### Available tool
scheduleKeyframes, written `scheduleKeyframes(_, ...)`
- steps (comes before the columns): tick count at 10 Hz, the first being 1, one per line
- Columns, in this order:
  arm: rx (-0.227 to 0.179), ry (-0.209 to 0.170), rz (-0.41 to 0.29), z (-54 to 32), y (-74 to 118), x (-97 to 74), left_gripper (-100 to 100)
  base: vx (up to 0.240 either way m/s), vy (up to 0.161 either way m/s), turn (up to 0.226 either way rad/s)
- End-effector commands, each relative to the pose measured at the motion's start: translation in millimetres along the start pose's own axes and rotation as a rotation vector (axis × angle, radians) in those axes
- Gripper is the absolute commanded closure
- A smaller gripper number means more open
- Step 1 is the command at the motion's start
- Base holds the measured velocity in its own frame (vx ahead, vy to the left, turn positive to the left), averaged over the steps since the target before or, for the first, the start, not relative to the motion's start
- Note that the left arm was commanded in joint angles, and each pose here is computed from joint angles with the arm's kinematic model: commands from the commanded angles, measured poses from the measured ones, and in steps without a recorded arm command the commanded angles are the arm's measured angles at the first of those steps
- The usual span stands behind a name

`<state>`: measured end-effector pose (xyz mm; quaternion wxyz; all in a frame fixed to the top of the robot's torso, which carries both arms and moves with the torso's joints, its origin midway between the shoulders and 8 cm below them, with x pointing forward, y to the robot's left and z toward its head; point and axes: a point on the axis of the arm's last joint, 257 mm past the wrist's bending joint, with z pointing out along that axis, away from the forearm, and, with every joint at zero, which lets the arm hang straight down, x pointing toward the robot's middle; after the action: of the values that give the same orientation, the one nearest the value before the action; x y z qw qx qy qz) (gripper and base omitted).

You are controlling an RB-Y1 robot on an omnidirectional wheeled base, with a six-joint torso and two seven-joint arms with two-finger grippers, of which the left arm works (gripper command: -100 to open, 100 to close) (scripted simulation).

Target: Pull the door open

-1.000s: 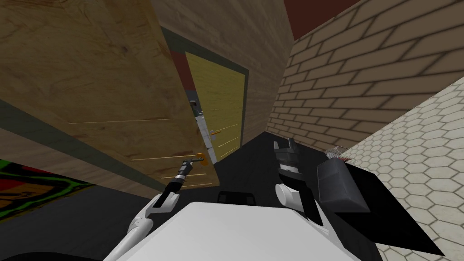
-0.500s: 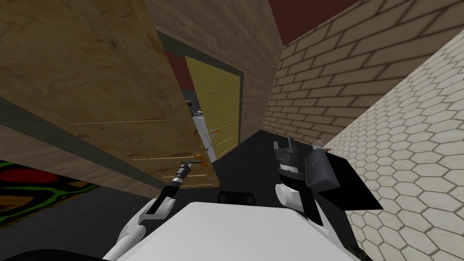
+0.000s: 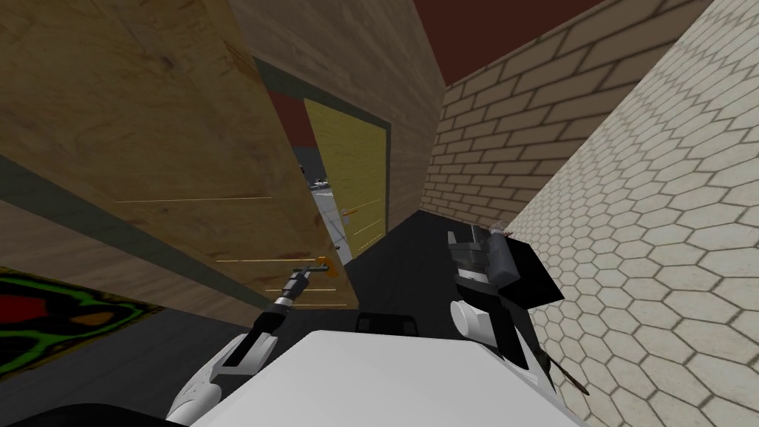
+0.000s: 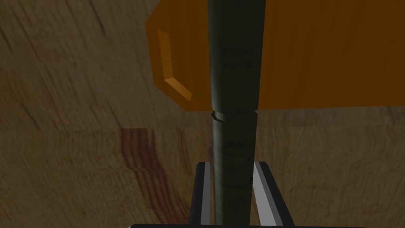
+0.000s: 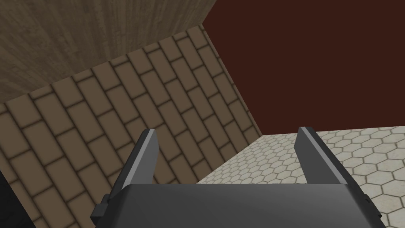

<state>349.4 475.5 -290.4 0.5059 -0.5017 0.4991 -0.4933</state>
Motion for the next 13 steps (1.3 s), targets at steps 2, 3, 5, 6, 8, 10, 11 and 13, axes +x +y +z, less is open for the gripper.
scheduleKeyframes(2,0.003,0.012,-0.001,-3.6,-0.2,1.3,100,-0.173,0.061,-0.090)
scheduleKeyframes(3,0.001,0.027,-0.003,-8.9,1.9,3.2,100,-0.148,0.023,-0.124)
scheduleKeyframes(5,0.002,0.043,-0.004,-13.1,1.9,4.7,100,-0.223,0.060,-0.160)
scheduleKeyframes(6,0.002,0.052,-0.005,-15.5,2.0,5.6,100,-0.217,0.081,-0.171)
scheduleKeyframes(8,0.002,0.071,-0.007,-20.3,2.0,7.5,100,-0.206,0.065,-0.131)
scheduleKeyframes(10,0.002,0.086,-0.008,-24.4,2.0,9.1,100,-0.196,0.056,-0.116)
scheduleKeyframes(11,0.002,0.093,-0.009,-26.3,2.0,9.8,100,-0.197,0.047,-0.108)
scheduleKeyframes(13,-0.002,0.086,-0.001,-27.7,1.3,3.0,100,-0.118,0.036,-0.067)
